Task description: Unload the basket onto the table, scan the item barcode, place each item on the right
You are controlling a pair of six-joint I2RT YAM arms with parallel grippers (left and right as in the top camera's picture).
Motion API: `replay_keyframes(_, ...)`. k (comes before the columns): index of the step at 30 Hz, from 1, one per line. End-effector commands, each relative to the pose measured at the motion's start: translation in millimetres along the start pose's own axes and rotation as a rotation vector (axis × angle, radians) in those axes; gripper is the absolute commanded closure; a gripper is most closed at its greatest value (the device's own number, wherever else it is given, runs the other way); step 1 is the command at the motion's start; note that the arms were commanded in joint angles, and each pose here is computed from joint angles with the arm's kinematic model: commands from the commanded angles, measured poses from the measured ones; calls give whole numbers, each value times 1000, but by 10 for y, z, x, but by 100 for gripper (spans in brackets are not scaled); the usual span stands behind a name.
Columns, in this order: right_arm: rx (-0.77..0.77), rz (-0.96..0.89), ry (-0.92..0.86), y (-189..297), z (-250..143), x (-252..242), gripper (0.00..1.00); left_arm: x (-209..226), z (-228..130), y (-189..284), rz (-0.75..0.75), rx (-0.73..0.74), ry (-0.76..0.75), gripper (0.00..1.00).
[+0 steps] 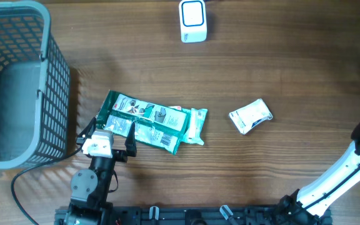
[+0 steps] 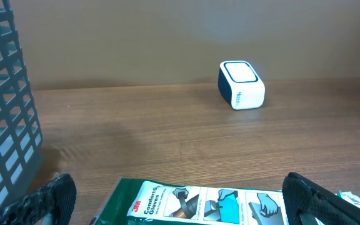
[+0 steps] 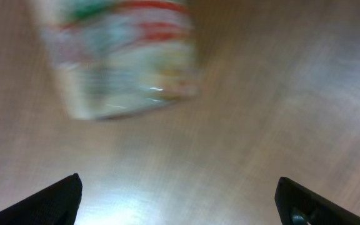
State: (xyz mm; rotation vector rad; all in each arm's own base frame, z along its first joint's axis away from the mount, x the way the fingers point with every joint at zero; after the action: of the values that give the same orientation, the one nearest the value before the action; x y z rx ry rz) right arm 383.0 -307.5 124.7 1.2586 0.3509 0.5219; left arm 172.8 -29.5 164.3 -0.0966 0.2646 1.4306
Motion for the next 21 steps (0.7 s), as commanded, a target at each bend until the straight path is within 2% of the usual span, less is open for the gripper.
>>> replay_keyframes(1,-13,97,-8,-55,19,208,0,0,-5,0,2,-5,13,0)
replay_keyframes(5,-145,-13,-11,-52,159,265,1,0,-5,0,2,-5,13,0)
replay_keyframes(8,-182,-37,-14,-59,216,246,0,0,-5,0,3,-5,13,0)
replay_keyframes(16,-222,-73,-16,-81,317,115,1,0,-5,0,3,-5,13,0)
replay_keyframes(21,-144,-112,30,-492,207,59,1,0,-5,0,2,-5,13,0)
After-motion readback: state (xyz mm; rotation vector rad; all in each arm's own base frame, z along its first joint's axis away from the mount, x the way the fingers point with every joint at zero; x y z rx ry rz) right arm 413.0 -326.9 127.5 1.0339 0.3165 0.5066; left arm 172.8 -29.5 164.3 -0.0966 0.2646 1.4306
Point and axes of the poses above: each gripper's point midway between its finger pads, its own y axis back along the fingers, its own x axis along the line the jaws close on, z = x × y, the point moved 7 cm from there along y, back along the fingers, and after that the axes turned 12 degrees about y, right-handed, at the moved point
